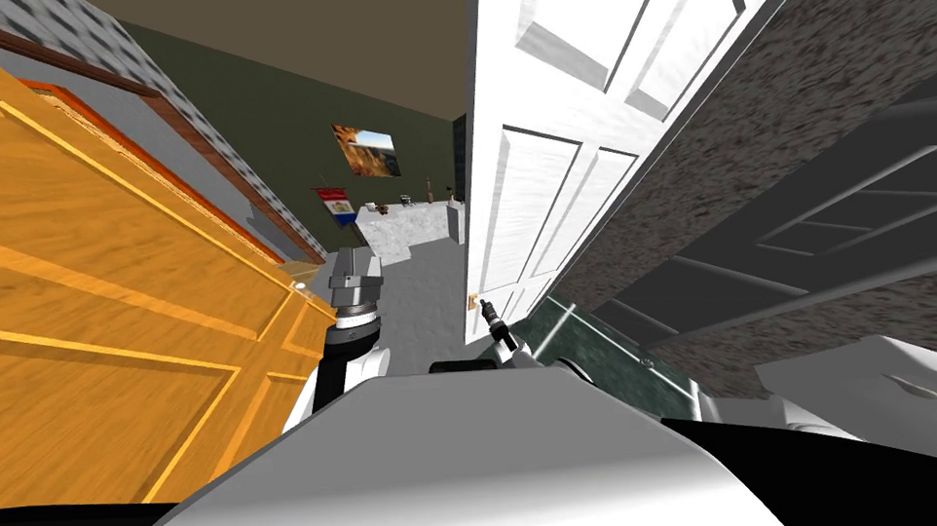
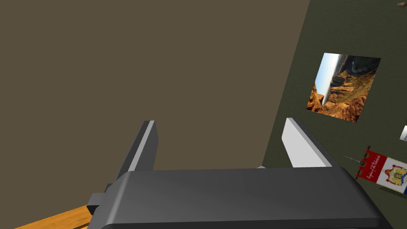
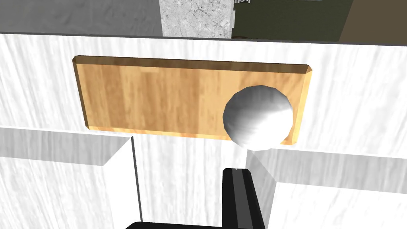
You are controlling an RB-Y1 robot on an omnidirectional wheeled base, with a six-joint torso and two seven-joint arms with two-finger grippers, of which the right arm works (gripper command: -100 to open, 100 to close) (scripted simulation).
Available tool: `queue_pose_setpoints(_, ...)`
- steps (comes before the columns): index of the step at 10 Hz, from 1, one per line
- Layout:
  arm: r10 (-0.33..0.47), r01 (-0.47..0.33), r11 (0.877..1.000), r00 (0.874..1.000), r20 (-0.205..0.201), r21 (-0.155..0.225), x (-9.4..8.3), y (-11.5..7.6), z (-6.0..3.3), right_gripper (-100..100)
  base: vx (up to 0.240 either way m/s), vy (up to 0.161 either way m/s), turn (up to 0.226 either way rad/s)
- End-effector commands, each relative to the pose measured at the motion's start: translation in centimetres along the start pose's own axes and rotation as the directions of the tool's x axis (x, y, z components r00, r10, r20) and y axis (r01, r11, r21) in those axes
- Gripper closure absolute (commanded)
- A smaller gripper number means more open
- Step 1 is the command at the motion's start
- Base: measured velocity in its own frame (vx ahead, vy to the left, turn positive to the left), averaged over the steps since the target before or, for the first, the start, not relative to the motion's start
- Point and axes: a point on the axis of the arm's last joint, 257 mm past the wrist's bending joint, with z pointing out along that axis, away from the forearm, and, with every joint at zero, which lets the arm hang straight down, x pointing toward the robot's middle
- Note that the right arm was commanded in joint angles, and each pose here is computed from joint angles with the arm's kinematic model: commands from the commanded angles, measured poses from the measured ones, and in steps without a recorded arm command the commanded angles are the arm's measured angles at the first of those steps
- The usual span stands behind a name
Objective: Push the door open
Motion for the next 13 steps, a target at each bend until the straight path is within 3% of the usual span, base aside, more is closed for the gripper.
queue_pose_setpoints(1,0.002,-0.002,1.000,1.000,-0.002,0.000,0.1,0.0,-0.01,-100,-0.192,-0.031,-0.017)
queue_pose_setpoints(7,0.018,-0.018,1.000,1.000,-0.010,-0.012,0.9,0.4,0.19,-100,-0.189,-0.007,-0.030)
queue_pose_setpoints(13,0.012,-0.011,1.000,1.000,0.007,-0.016,0.3,0.4,-0.02,-100,0.175,0.060,0.025)
